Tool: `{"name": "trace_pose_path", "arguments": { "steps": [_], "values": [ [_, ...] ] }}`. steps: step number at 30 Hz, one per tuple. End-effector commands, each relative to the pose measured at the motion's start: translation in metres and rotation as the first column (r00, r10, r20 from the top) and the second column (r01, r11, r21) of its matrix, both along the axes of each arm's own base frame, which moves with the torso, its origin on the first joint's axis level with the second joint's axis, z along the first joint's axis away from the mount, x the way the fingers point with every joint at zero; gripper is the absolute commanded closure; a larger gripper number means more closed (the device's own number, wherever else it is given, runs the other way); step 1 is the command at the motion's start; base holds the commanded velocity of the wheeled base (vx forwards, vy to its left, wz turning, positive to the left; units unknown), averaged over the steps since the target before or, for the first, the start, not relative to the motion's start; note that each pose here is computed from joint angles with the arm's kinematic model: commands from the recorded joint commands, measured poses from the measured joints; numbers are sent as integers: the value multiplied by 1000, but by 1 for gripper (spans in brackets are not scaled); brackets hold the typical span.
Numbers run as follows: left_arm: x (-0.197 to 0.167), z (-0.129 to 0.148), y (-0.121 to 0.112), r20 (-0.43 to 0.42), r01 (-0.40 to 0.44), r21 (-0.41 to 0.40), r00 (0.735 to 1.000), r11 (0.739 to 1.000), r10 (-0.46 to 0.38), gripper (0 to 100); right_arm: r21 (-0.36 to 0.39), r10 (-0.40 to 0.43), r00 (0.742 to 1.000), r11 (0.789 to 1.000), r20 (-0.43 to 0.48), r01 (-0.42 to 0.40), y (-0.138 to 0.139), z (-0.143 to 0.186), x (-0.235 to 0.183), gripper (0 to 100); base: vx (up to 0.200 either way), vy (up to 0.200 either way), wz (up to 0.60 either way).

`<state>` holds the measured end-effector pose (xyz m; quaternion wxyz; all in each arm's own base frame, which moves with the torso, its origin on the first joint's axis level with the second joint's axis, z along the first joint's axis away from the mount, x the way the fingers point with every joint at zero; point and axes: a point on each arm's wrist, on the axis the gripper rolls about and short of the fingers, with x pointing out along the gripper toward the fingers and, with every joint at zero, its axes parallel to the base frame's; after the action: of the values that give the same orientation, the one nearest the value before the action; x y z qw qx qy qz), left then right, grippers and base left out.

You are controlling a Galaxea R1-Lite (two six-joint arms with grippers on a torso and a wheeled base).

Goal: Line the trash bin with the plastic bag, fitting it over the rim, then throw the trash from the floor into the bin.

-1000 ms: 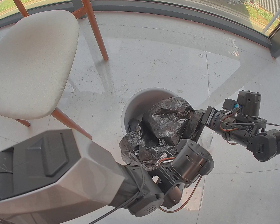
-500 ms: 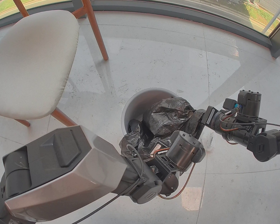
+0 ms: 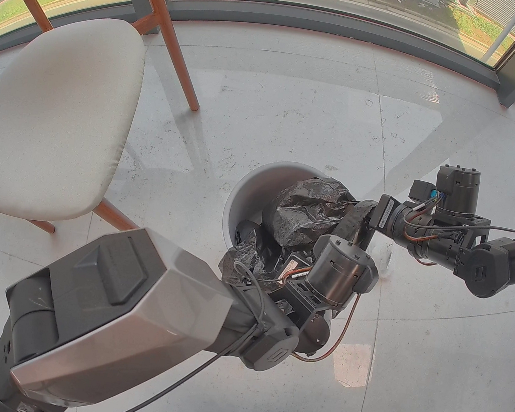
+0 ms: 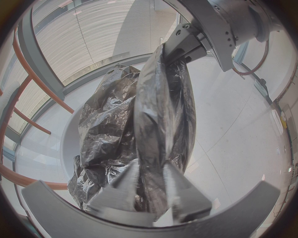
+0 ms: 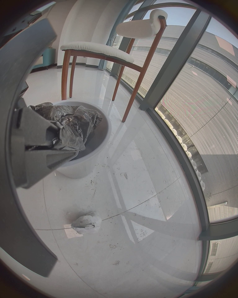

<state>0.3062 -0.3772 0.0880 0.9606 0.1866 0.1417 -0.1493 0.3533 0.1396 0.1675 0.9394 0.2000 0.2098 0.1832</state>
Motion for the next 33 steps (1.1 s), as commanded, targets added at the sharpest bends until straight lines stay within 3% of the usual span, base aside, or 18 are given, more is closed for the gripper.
{"name": "trace_pose_path", "arguments": {
  "steps": [1,11,19,25,33],
  "values": [
    [-1,0,0,-1,4,-1,1000,1000,-4,100,2,1,1000,1000,6,-1,0,3,-1,100,0,0,0],
    [3,3,7,-7,-8,7,1000,1000,8,100,2,-3,1000,1000,2,3,-2,2,-1,100,0,0,0],
    [-3,54,27,-12,-19,22,1000,1000,19,100,2,2,1000,1000,-1,-2,-2,4,-7,100,0,0,0],
    [20,81,57,25,-56,11,998,998,56,100,4,60,998,998,13,-60,13,8,-19,100,0,0,0],
    [43,121,67,123,-68,-79,989,995,78,100,-7,96,994,995,58,-96,19,19,-20,100,0,0,0]
  ]
}}
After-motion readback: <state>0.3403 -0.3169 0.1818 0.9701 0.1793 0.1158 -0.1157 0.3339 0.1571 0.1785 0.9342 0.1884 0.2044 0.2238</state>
